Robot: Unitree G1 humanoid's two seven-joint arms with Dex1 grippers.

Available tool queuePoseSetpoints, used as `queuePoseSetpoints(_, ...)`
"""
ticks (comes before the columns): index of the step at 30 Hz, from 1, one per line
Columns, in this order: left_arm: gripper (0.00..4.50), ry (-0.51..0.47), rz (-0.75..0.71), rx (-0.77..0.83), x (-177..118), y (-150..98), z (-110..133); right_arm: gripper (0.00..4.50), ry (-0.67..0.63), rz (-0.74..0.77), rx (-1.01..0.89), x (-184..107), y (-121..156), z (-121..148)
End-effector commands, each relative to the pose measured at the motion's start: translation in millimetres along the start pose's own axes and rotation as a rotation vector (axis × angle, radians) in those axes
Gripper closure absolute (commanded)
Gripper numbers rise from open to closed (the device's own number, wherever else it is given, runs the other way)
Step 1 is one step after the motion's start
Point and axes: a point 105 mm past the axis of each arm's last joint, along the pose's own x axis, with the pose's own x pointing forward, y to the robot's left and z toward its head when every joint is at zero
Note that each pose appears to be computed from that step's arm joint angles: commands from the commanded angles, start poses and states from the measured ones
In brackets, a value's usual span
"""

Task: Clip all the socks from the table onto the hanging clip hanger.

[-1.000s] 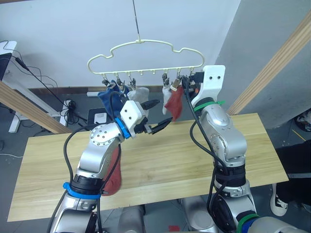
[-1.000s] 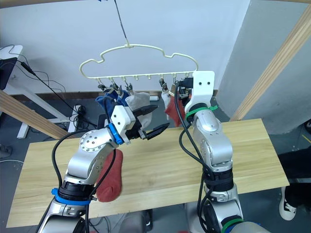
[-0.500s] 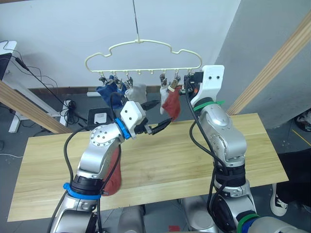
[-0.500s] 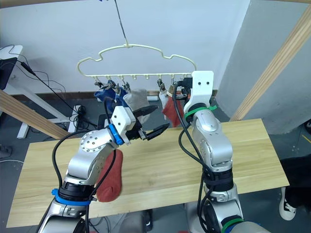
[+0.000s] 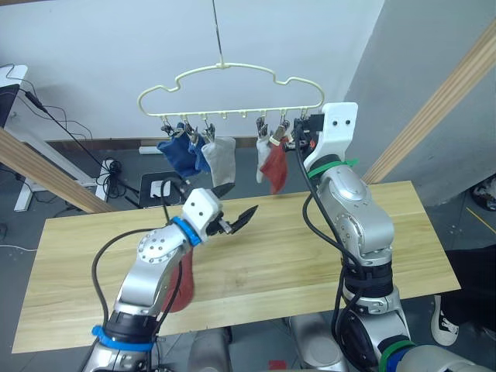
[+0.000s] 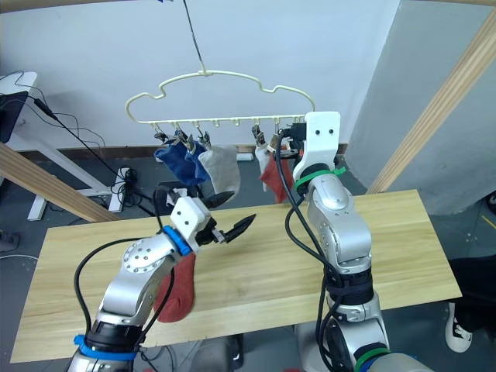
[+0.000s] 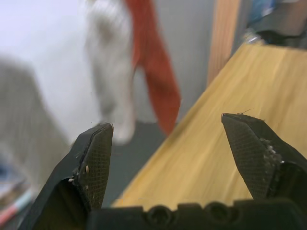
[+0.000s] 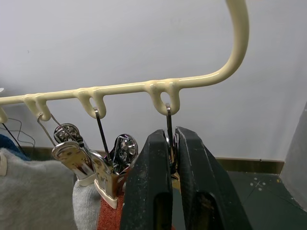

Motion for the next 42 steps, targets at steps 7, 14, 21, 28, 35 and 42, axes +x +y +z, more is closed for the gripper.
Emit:
queuePoseSetpoints(7, 0.02, 0.218, 0.57, -0.351, -79.6, 37.3, -74.3, 4.5, -0.066, 0.042, -0.011, -2.2, 5.7, 17.4)
queuePoseSetpoints(14, 0.02, 0.336, 0.682, -0.46, -92.1, 38.3, -106.1, 4.5, -0.061, 0.055, -0.02, -1.6, 7.3, 17.0)
queuePoseSetpoints(21, 0.6, 0.42, 0.678, -0.49, -93.3, 33.2, -119.9, 4.5, -0.059, 0.058, -0.024, -2.1, 7.5, 17.1)
queuePoseSetpoints(28, 2.63, 0.462, 0.681, -0.481, -98.3, 31.2, -125.7, 4.5, -0.057, 0.059, -0.023, -2.3, 8.0, 16.8)
queuePoseSetpoints(35, 4.45, 0.466, 0.637, -0.449, -97.2, 30.9, -126.3, 4.5, -0.058, 0.055, -0.024, -1.9, 7.4, 16.8)
queuePoseSetpoints(42, 4.49, 0.422, 0.503, -0.34, -83.3, 31.9, -115.2, 4.5, -0.062, 0.047, -0.027, -1.7, 5.4, 17.7)
